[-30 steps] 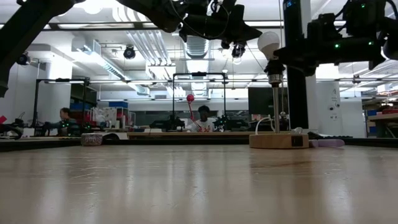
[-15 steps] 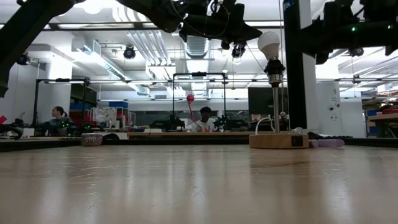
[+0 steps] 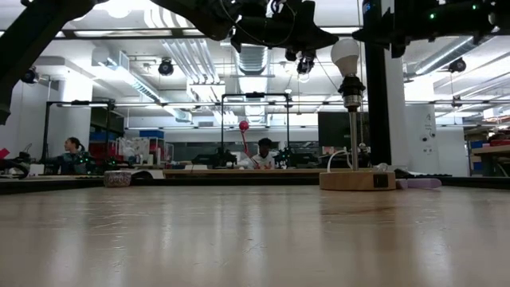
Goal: Screw lightbulb
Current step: Insert the lightbulb on the lamp
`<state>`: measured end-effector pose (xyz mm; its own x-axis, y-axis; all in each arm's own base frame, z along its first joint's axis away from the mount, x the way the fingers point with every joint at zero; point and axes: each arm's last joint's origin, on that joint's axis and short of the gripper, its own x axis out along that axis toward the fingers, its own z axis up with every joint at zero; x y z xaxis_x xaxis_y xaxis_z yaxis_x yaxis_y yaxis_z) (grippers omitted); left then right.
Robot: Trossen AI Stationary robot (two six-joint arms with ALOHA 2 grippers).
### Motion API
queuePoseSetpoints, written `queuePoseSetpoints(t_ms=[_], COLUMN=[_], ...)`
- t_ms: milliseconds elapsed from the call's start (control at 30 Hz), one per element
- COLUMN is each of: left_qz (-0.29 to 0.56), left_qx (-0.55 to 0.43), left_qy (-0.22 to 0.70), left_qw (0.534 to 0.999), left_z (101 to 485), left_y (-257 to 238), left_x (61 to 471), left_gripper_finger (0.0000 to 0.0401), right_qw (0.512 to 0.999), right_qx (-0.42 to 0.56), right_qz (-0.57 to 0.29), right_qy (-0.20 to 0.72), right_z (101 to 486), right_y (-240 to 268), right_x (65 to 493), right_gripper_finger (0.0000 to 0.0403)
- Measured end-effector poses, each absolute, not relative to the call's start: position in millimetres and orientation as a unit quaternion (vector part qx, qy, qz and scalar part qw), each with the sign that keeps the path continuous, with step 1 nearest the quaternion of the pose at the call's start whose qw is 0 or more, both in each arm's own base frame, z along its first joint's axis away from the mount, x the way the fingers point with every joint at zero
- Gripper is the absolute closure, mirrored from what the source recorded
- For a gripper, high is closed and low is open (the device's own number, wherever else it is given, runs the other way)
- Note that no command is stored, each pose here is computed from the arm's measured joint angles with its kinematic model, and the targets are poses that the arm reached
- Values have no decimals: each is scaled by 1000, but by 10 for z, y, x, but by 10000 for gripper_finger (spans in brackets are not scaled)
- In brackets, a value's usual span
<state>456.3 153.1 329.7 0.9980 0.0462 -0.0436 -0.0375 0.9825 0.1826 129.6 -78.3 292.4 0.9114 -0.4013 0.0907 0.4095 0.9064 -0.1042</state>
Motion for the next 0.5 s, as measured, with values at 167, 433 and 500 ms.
queuePoseSetpoints(t_ms=[167,433,500], left_qz=[21,21,22], left_qx=[91,91,91], left_qy=[24,24,24], left_qw=[995,995,995], left_z=[3297,3298,3298], left_y=[1531,1531,1532], left_x=[4563,4562,4562], left_gripper_finger=[401,401,401], right_qw=[976,980,980], right_qx=[-69,-55,-52], right_qz=[-207,-192,-191], right_qy=[-13,17,20], right_z=[3036,3031,3034], right_y=[-822,-881,-892], right_x=[1358,1462,1481], right_gripper_finger=[386,385,388])
